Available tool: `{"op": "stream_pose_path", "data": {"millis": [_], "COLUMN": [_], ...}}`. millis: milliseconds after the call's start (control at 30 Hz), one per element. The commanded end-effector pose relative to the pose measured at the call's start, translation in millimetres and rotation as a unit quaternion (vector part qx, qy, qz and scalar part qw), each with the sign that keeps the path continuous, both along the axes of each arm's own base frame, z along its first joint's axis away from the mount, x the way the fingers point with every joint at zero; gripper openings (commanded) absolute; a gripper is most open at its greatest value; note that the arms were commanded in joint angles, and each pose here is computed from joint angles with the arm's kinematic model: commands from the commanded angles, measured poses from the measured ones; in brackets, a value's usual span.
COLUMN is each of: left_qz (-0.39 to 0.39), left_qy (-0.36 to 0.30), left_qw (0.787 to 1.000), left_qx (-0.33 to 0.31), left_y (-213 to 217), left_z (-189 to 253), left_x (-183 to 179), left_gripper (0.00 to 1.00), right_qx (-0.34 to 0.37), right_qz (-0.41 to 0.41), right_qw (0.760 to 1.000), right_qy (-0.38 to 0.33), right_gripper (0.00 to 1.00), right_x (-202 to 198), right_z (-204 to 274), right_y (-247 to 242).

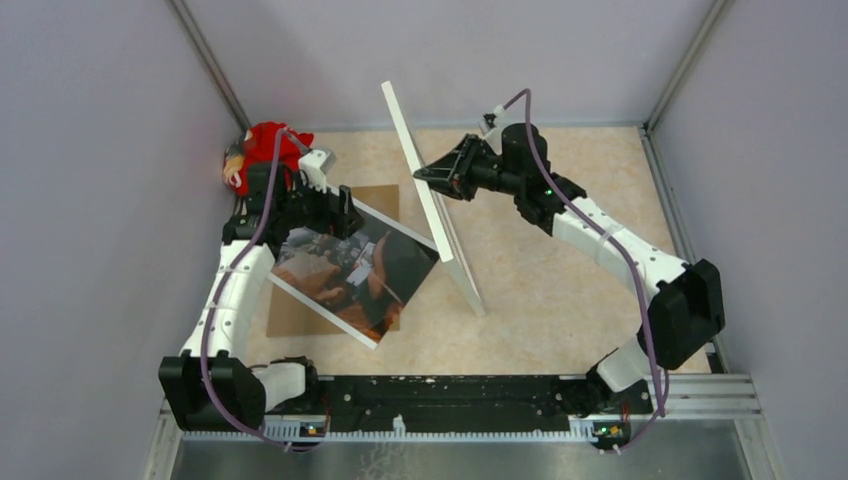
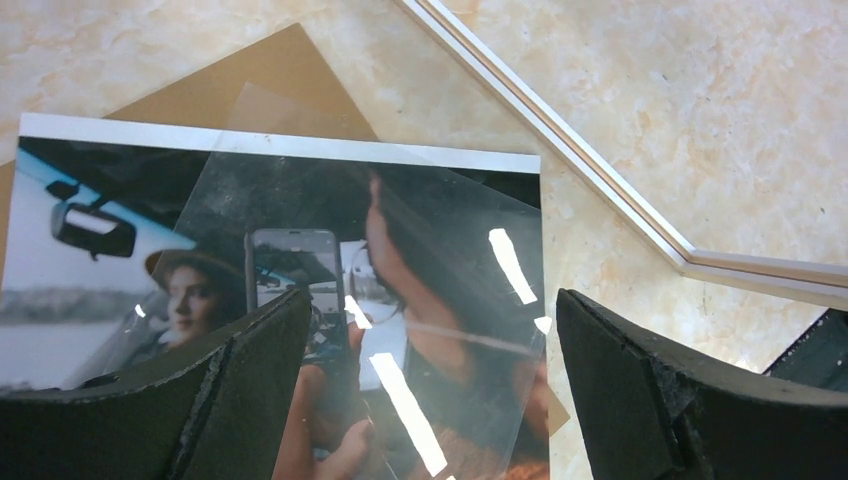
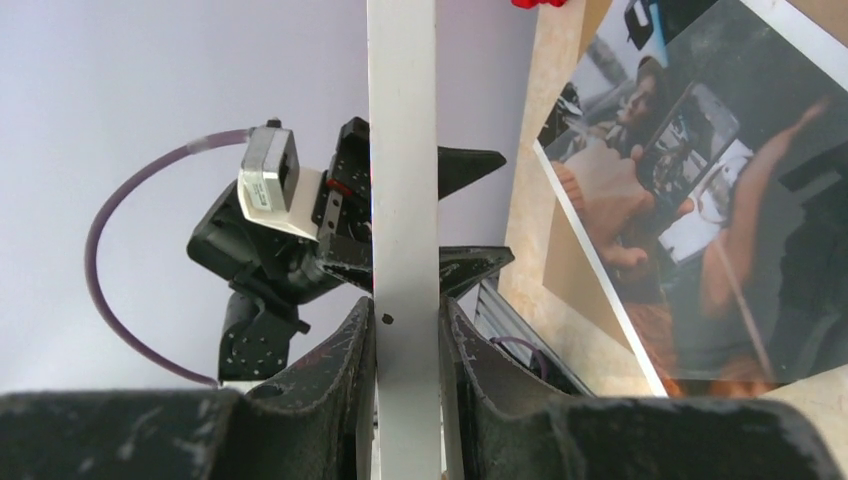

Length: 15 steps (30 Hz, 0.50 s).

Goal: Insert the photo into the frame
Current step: Turn over the photo frame at the center of the board.

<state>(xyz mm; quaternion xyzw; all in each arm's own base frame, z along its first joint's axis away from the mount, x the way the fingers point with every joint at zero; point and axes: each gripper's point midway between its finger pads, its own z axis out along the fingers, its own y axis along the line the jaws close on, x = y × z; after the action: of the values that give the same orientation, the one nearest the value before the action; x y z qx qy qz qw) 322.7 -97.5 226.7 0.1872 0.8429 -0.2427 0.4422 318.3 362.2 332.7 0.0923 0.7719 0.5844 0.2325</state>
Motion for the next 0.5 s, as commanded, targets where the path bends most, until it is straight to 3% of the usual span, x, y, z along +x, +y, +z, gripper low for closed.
{"op": "stream_pose_path", "data": {"millis": [0,200,333,467], "left_qz": [-0.015,-0.020,-0.025,-0.029], "left_qy": [-0.034,-0.043,-0.048,-0.048], "left_qw": [0.999,0.999,0.998,0.998], "left_qx": [-0.002,-0.010,-0.023,-0.023], "left_y": [-13,-22,-29,-32], "left_z": [19,25,30,29], "left_x": [0,2,3,2], "left_gripper": [0.99,0.99,0.99,0.99], "right_qx": [0.069,0.063,0.031,0.022], "right_qz": [-0.022,-0.033,-0.039,-0.047], "right_qw": [0.997,0.997,0.998,0.997], "right_qy": [-0.026,-0.022,-0.037,-0.053], "right_gripper": [0.02,0.35,0.62,0.69], "right_x": [4,14,18,23], "right_z": [37,33,37,45], "right_y": [-23,-48,-60,-76]}}
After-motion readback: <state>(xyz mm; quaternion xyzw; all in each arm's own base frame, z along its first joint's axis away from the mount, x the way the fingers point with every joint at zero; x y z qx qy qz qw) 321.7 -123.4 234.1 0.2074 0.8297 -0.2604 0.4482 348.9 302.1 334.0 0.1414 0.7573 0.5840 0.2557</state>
